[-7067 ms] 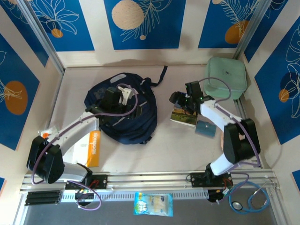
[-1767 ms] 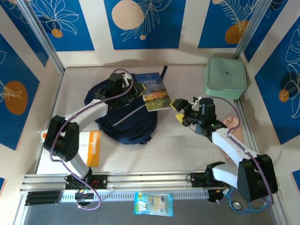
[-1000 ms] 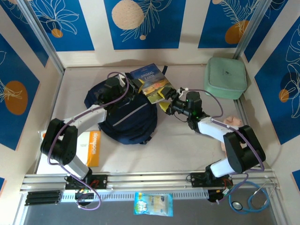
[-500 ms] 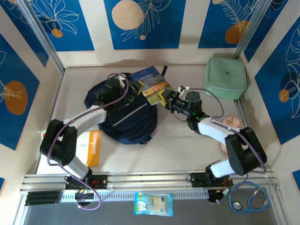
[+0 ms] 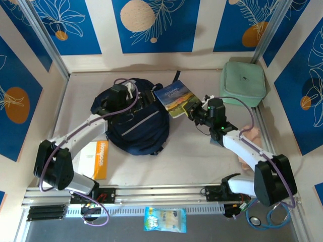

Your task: Pack the student bag

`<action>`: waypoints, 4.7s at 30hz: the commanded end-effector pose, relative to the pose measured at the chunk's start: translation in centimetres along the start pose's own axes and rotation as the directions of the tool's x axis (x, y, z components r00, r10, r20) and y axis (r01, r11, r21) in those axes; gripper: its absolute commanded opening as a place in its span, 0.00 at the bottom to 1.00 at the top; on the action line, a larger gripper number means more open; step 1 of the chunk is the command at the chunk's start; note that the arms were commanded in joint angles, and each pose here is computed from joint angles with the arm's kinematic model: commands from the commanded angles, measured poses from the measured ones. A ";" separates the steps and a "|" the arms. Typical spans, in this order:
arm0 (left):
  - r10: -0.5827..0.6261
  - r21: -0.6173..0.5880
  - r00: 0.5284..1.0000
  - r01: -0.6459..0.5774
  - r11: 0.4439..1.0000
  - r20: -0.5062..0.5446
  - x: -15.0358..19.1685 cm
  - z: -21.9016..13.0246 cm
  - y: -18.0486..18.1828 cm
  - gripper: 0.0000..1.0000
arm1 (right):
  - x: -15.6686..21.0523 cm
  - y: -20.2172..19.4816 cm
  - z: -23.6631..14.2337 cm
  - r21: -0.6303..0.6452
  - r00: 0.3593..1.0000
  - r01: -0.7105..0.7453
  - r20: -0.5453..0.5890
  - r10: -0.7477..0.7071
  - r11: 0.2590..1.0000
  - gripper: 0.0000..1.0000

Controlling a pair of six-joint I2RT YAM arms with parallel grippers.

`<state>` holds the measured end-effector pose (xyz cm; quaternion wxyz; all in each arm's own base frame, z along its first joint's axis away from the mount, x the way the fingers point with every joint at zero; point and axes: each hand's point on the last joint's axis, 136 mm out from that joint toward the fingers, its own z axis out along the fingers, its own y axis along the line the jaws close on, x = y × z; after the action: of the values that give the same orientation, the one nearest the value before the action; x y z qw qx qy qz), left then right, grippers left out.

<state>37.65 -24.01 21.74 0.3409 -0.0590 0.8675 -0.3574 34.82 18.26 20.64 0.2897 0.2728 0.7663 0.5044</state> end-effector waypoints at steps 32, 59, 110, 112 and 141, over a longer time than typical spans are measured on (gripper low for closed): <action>0.565 -0.136 0.374 -0.898 0.418 -0.736 11.8 2.6 8.6 0.48 | -2.0 -3.3 -4.8 0.098 0.993 0.078 0.082 -0.086 0.992 0.05; 0.735 -0.395 0.555 -0.822 0.411 -0.391 2.6 -1.4 1.4 0.00 | -2.0 -5.3 -6.0 0.204 0.993 0.053 0.092 -0.073 0.977 0.05; 0.772 -0.280 0.630 -0.728 0.626 0.087 -3.3 -6.3 -9.9 0.00 | 7.7 0.8 4.4 -0.050 0.952 0.227 -0.199 -0.232 0.973 0.02; 0.773 -0.277 0.628 -0.729 0.626 0.091 -3.3 -6.2 -10.1 0.00 | 7.7 0.8 3.1 -0.059 0.947 0.250 -0.192 -0.257 0.966 0.02; 0.742 -0.253 0.657 -0.701 0.667 0.137 -3.9 -6.3 -11.2 0.00 | 10.4 -3.1 14.6 0.097 0.961 0.042 -0.277 -0.014 0.994 0.15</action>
<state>34.50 -26.39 27.05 0.4584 0.2606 0.8483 -0.0485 36.99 32.04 11.22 0.1806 0.1948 0.8316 0.4877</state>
